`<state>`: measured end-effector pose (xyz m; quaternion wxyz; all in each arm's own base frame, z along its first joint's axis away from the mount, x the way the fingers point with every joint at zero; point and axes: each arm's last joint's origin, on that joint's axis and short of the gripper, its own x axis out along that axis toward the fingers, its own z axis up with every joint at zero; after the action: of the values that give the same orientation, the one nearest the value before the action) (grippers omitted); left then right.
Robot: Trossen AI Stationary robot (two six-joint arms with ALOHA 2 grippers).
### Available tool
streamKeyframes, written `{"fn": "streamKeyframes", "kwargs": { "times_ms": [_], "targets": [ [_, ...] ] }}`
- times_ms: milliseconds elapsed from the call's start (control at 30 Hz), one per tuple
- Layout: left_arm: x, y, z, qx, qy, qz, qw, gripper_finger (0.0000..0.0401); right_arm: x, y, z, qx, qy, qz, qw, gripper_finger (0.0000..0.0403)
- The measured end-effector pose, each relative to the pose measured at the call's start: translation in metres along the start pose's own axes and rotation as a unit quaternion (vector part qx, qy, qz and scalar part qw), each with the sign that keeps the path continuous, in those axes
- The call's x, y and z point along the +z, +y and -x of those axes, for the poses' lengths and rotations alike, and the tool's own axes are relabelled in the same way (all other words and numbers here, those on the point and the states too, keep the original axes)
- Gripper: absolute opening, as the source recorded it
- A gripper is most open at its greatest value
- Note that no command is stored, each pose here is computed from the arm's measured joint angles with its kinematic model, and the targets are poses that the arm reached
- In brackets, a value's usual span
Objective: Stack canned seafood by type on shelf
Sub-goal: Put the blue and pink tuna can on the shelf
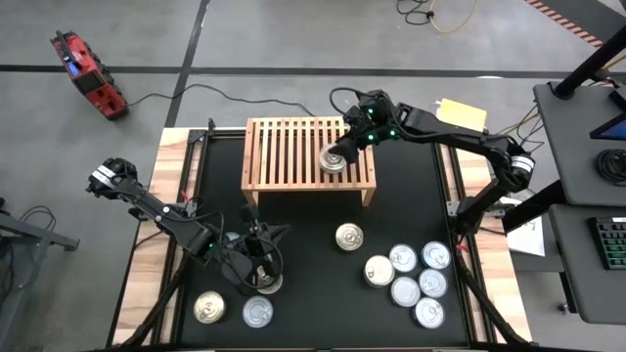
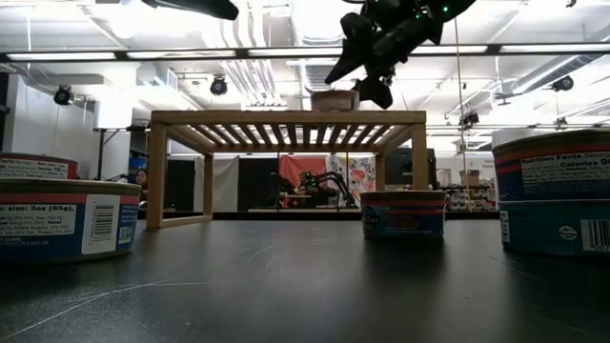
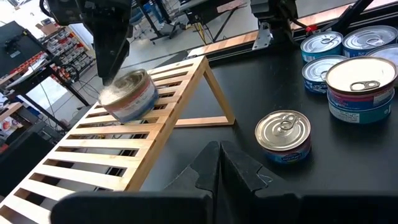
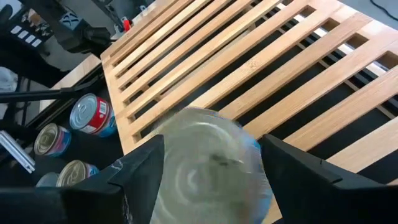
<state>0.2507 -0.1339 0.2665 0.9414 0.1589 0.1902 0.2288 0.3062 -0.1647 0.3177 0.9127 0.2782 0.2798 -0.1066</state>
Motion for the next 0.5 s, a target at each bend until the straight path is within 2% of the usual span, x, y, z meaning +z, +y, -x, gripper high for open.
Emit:
{"fn": "streamKeyframes", "kwargs": {
  "times_ms": [300, 500],
  "targets": [
    [0.0, 0.0, 0.0, 0.0, 0.0, 0.0, 1.0, 0.0, 0.004, 0.002, 0.007, -0.009, -0.014, 0.017, 1.0, 0.0275],
    [-0.002, 0.0, 0.0, 0.001, 0.005, -0.002, 1.0, 0.0, 0.01, 0.02, 0.031, 0.002, -0.049, 0.103, 0.993, 0.0256]
  ]
}}
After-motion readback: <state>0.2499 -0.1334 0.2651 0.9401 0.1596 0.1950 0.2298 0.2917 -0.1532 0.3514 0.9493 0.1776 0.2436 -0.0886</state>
